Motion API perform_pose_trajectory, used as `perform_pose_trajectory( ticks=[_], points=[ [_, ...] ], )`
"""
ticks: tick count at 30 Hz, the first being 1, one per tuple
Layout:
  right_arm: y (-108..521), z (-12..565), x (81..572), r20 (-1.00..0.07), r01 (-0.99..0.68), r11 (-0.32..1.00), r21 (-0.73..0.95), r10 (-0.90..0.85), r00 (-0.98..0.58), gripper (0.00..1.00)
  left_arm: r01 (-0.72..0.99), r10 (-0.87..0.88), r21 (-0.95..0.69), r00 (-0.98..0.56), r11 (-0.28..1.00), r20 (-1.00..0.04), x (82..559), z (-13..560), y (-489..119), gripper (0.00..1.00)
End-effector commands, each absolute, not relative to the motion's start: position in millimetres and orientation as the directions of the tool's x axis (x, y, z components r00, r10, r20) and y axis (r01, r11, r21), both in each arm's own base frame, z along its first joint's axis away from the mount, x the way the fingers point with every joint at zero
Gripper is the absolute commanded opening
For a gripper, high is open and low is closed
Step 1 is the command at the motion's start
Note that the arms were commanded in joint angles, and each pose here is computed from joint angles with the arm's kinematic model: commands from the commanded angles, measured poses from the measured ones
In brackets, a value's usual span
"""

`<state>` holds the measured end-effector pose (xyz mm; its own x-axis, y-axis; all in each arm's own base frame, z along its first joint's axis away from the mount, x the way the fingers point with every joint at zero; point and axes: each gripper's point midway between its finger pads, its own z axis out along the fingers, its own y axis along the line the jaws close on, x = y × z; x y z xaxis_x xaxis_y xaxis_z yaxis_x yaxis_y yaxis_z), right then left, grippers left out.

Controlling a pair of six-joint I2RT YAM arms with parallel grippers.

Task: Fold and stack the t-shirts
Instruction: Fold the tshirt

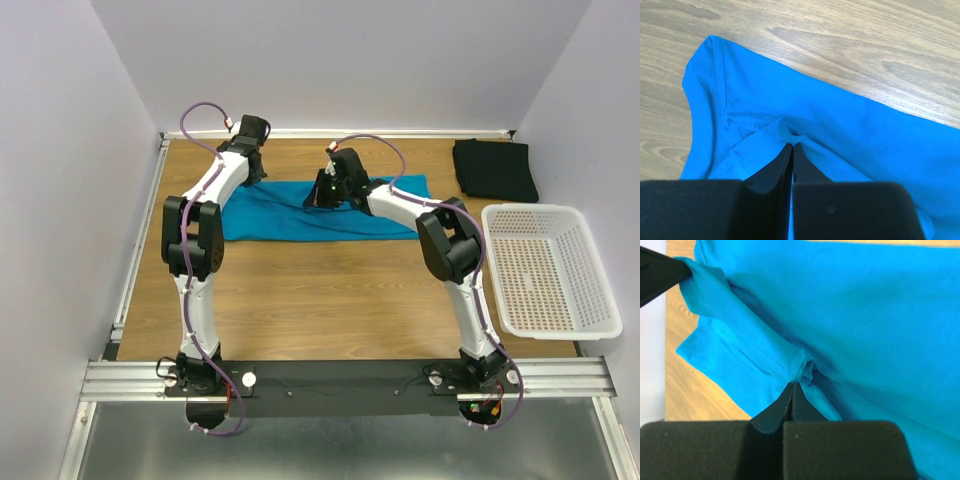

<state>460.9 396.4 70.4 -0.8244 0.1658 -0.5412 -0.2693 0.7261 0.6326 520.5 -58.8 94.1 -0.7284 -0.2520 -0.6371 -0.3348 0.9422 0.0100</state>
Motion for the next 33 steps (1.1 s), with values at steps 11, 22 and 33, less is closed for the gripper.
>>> perform_pose_trajectory(
  ticks=[11,22,33],
  points=[
    [400,44,437,-0.441,-0.222,0.712,0.666,0.136,-0.887,0.01,-0.368,-0.216,0.155,-0.783,0.917,-0.583,507,63,-31,0.19],
    [392,69,442,-0.516,-0.271,0.742,0.614,0.116,-0.849,0.41,-0.407,-0.256,0.089,-0.713,0.909,-0.653,509,99,-32,0.66],
    [282,101,436,-0.641,-0.280,0.899,0.337,0.002,-0.767,0.59,-0.515,-0.419,-0.068,-0.605,0.854,-0.677,424,125,7,0.66]
  ],
)
